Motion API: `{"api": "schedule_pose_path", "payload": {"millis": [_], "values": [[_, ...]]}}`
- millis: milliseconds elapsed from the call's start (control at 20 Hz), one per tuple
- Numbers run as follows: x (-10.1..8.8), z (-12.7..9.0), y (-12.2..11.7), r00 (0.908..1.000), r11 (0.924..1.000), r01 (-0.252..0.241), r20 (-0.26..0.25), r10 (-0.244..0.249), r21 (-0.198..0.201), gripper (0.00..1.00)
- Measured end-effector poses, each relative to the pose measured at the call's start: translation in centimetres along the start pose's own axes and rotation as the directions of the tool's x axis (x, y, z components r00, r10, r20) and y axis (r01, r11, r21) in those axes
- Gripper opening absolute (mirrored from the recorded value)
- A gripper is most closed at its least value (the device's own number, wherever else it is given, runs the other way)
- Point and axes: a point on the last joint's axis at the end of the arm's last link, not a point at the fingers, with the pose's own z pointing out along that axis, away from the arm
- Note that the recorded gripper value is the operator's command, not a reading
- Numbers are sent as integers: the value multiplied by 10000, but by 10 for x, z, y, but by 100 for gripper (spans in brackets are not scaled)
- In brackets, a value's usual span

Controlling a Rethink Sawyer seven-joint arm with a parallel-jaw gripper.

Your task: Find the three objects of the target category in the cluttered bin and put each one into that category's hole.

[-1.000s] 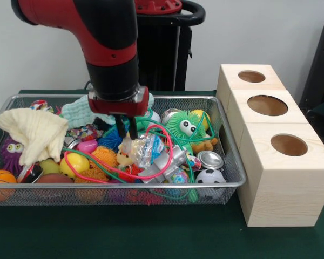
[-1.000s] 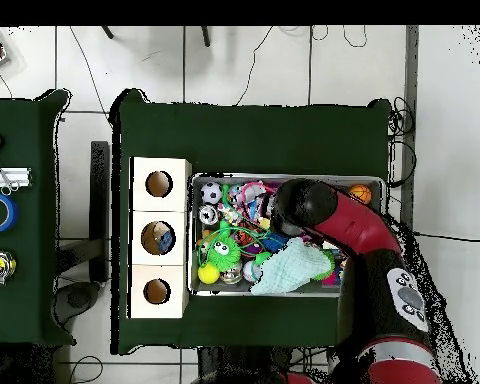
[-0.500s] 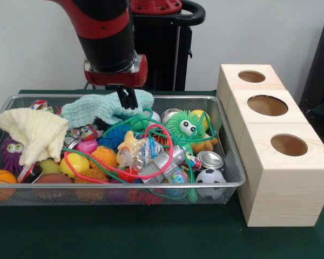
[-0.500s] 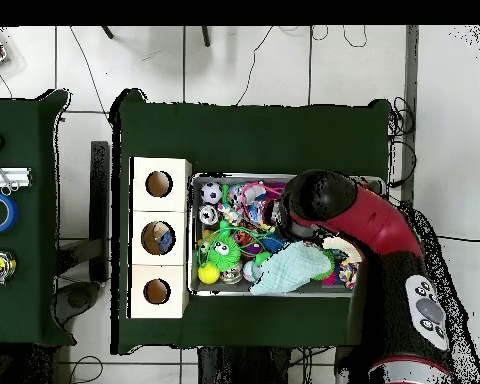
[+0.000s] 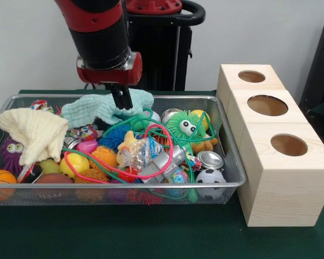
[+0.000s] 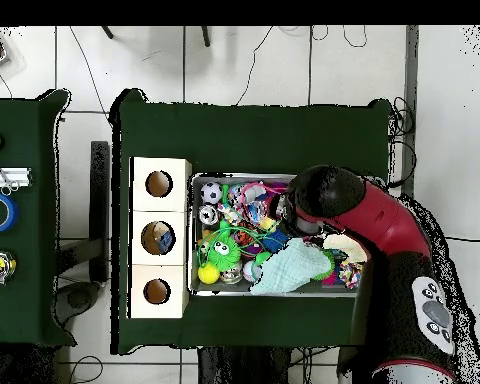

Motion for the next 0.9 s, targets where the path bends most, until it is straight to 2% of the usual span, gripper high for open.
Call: {"api": "schedule_pose_path", "payload": {"millis": [50,100,400,450,700,900], "values": [[-2,1,0,10000,10000,-12,90,12,14,0],[-7,6,-2,9988,9999,-26,480,19,139,100],[-19,11,-6,9920,9992,-39,1266,-13,407,100],[-23,15,-5,9882,9987,-29,1532,-50,511,100],[-28,27,-4,9824,9978,2,1864,-126,664,100],[-32,45,-1,9790,9972,3,2032,-154,744,100]]}}
